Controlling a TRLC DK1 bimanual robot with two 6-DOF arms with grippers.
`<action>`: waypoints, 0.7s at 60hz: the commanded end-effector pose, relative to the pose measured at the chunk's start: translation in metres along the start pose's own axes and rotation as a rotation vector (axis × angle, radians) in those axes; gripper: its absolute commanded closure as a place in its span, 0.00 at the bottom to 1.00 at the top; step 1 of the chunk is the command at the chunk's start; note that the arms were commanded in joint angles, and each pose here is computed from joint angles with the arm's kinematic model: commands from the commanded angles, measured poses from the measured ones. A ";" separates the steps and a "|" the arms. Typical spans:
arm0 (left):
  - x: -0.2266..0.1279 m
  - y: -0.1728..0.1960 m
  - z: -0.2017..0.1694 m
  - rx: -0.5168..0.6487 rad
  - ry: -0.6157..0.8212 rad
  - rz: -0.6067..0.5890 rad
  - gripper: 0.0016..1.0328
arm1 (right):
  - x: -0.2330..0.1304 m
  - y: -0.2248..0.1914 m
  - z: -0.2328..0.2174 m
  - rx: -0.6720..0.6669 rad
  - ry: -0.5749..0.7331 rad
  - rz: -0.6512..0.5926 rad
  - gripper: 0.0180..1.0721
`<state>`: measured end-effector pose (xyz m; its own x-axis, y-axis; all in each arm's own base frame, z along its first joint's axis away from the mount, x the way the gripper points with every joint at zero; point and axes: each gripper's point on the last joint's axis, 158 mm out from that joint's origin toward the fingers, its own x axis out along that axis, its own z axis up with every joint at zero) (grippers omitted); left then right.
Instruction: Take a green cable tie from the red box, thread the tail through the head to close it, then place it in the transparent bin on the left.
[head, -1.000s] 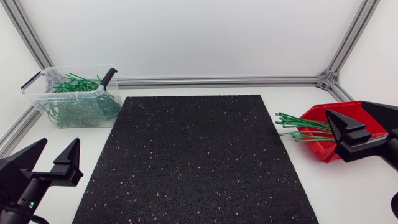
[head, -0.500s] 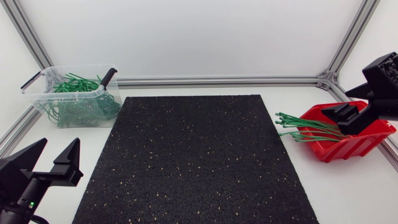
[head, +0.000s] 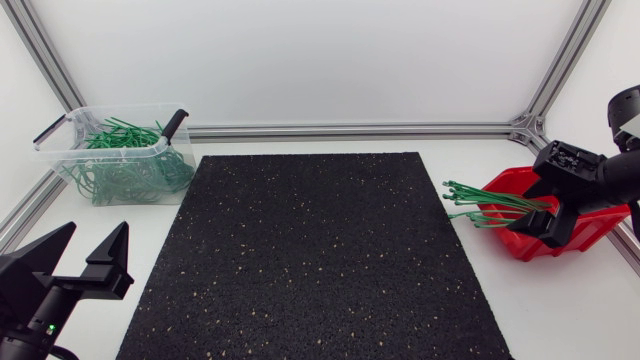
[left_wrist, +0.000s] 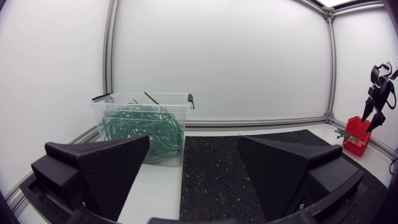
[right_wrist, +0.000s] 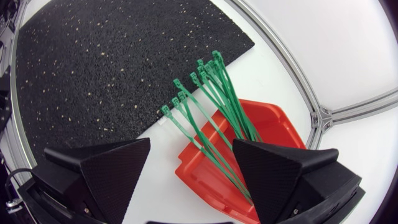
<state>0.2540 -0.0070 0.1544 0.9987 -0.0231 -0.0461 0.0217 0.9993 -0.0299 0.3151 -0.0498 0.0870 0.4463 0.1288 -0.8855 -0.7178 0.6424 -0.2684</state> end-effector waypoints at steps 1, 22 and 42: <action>0.002 0.000 -0.024 -0.021 0.056 -0.001 0.04 | 0.012 0.017 -0.017 -0.088 0.030 0.034 0.08; 0.002 -0.001 -0.025 -0.021 0.060 -0.004 0.04 | 0.035 0.026 -0.028 -0.376 -0.035 -0.243 0.26; 0.002 -0.001 -0.026 -0.021 0.065 -0.002 0.04 | 0.048 0.037 -0.021 -0.449 -0.074 -0.279 0.40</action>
<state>0.2540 -0.0075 0.1544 0.9986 -0.0250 -0.0461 0.0237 0.9993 -0.0299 0.3034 -0.0408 0.0344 0.6824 0.0548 -0.7289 -0.7057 0.3093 -0.6374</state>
